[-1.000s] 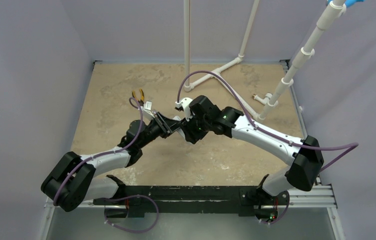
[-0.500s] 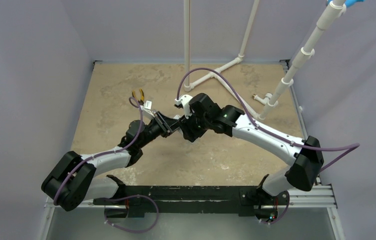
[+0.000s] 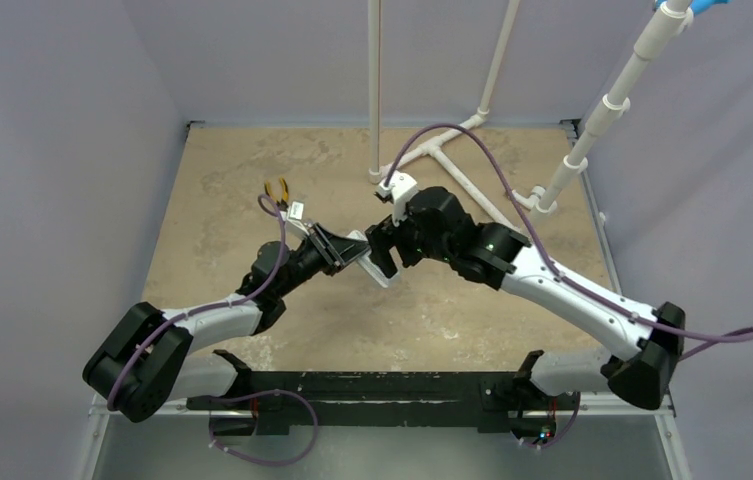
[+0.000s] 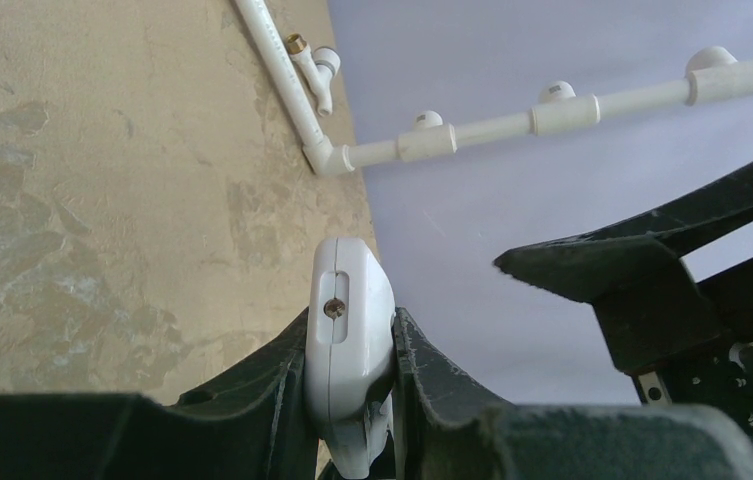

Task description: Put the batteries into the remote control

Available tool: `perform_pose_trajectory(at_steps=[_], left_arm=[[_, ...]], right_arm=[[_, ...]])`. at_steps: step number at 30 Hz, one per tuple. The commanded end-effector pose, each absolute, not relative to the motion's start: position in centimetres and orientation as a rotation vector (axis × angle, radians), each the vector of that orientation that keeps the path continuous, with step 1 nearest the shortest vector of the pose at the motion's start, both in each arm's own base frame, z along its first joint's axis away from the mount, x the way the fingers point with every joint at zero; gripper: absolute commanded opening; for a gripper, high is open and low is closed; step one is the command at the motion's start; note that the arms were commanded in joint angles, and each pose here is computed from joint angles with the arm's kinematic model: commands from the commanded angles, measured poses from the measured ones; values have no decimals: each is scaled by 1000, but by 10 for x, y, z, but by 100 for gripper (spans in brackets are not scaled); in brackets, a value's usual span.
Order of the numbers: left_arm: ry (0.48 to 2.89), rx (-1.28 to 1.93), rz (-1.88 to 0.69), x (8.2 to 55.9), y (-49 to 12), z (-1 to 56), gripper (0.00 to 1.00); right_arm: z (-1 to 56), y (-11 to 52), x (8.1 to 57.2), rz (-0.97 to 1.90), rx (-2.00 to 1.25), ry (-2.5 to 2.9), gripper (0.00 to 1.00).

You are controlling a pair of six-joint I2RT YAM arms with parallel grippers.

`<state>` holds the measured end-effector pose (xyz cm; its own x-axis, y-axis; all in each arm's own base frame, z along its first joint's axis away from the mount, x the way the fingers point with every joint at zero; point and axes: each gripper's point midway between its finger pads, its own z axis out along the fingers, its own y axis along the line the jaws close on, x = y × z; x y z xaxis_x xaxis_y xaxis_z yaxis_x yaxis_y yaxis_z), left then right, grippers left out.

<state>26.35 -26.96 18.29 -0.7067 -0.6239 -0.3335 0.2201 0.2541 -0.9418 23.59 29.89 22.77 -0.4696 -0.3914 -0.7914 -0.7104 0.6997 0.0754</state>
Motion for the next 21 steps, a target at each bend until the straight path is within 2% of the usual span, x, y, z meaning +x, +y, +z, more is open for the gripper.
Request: perform_pose_trajectory(at_steps=[1,8,15,21], left_arm=[[1739,-315,-1606,258,-273,205,0],[1701,-268,-1669,252,-278,216,0],[1639,-218,-1734,247,-280,234,0],[1612,-234,-1739,246,-277,241,0]], right_arm=[[276,275,257,495,-541,1931,86],[313,266,242,605,-471,1869,95],[318,251,234,630,-402,1833,98],[313,225,234,632,-174,1854,99]])
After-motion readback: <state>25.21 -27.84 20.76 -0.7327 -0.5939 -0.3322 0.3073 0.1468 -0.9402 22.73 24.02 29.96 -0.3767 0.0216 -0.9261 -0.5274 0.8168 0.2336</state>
